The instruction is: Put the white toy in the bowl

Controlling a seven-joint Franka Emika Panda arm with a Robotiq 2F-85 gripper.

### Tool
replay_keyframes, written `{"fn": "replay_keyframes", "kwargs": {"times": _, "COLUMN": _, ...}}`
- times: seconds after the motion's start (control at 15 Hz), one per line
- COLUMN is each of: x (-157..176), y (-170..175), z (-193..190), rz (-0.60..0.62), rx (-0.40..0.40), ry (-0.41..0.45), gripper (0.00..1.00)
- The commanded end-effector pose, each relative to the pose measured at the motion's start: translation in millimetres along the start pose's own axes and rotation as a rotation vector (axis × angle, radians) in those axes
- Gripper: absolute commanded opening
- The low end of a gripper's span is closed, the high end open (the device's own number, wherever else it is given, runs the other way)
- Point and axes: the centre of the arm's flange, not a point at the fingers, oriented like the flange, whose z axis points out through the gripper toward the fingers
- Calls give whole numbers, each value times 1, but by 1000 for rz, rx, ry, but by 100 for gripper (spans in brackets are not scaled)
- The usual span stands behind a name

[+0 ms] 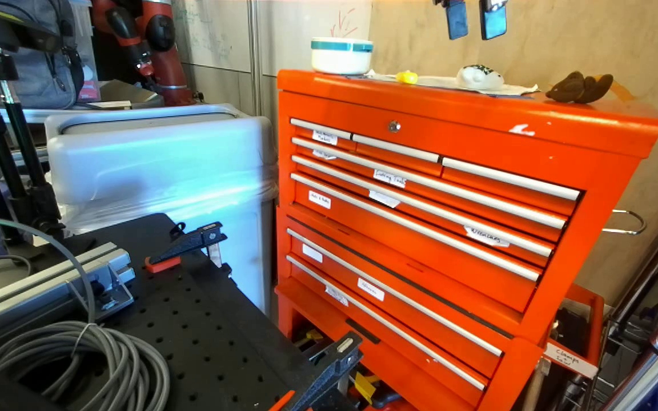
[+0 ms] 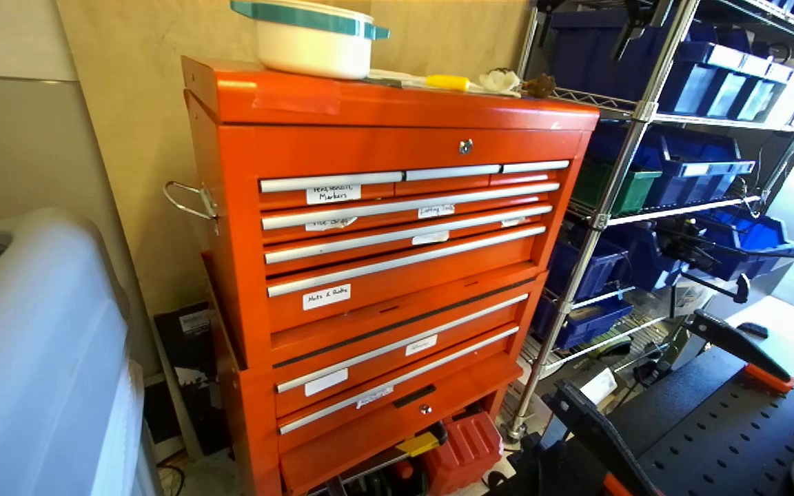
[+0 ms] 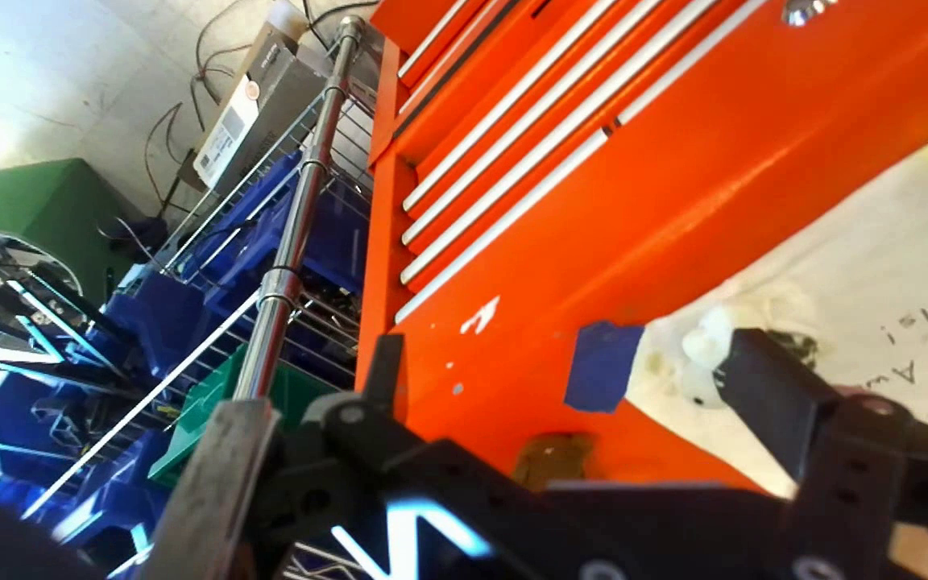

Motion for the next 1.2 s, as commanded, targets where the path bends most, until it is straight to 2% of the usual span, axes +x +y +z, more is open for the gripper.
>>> {"fn": "replay_keyframes", "kwargs": {"times": 0.0, "x": 16, "y": -26, "z": 3, "rz": 105, "rx": -35, "ry": 71, "gripper": 100}}
{"fn": "replay_keyframes", "kwargs": {"times": 0.33, "x": 10, "y": -40, "z": 19, "rz": 290, "rx": -32, "ry": 148, "gripper": 100}}
{"fn": "replay_keyframes", "kwargs": {"times": 0.73, "x": -8, "y": -56, "z": 41, "rz": 589, "rx": -51, "ry": 149, "gripper": 100}}
{"fn": "replay_keyframes", "kwargs": {"times": 1.13, "x": -8, "y": -67, "z": 36, "rz": 722, "rx": 7, "ry": 233, "gripper": 100}}
